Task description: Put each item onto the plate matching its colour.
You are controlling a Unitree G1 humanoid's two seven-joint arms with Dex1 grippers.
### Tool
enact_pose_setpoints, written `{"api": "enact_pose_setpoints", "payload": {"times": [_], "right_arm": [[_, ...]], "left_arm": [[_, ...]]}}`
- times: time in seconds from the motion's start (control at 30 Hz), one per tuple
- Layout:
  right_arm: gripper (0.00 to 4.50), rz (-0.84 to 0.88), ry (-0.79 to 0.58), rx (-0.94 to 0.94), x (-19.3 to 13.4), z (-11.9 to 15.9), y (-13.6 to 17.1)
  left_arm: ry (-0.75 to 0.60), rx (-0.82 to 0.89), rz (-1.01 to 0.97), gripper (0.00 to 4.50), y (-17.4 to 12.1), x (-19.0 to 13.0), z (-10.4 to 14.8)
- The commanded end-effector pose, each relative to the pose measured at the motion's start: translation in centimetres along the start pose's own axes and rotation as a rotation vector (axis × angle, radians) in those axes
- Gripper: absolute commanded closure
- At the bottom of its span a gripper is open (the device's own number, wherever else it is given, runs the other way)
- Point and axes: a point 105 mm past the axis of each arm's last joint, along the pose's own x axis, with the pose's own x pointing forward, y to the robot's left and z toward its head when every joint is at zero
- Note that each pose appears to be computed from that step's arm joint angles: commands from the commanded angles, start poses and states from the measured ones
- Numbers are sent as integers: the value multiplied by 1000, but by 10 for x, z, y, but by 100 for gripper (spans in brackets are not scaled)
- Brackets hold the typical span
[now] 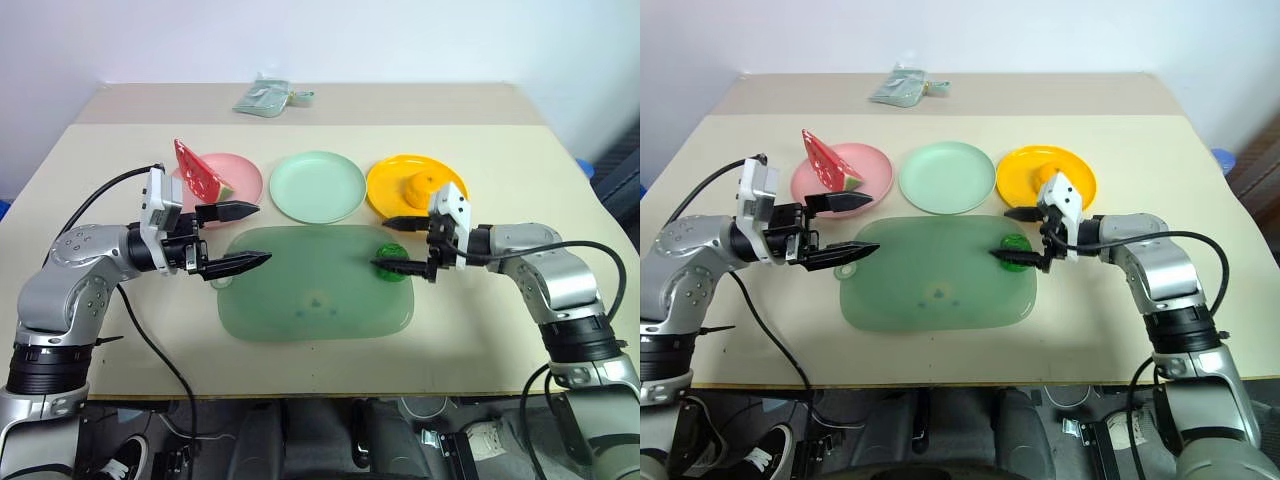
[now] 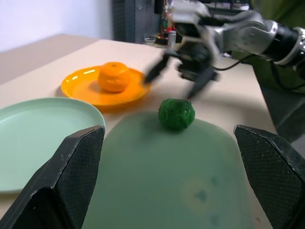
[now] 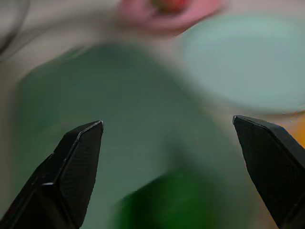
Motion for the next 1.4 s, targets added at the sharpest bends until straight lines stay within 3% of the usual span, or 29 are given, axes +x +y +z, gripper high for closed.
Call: {"api": "enact_pose_setpoints", "payload": {"times": [0.03,0.2,0.37,0.47,0.53,0.67,0.8,0.93,1.07,1.2,1.33,1.4], "right_arm": [[4,20,58,-86,-8,-2,6],[4,-52,179,-121,-9,-31,-7],[4,-49,175,-98,-2,-40,-10],[83,-48,143,-75,1,-33,-12],[162,-64,110,-101,4,-23,-14],[162,-113,-62,-87,18,17,-26],[162,-166,-159,-104,54,48,-36],[162,-321,-128,-191,100,59,-60],[162,-394,-152,-237,127,71,-69],[162,-398,-110,-187,140,57,-73],[2,-407,-113,-135,137,48,-78],[2,-440,-188,-131,126,59,-84]], "left_arm": [[-20,34,-12,0,-2,-1,7],[-16,38,-22,0,-3,1,3],[-2,58,-26,0,-2,1,-2],[-10,66,-19,0,-1,0,-1],[-10,65,-16,0,0,-2,-1],[-23,58,10,0,2,-5,-1],[-39,59,81,0,12,-5,-2],[-76,79,139,0,17,-5,-2],[-13,102,181,0,21,-5,-18],[-24,107,185,0,19,-4,-15],[-12,121,181,0,16,-6,-16],[-10,120,180,0,16,-8,-17]]}}
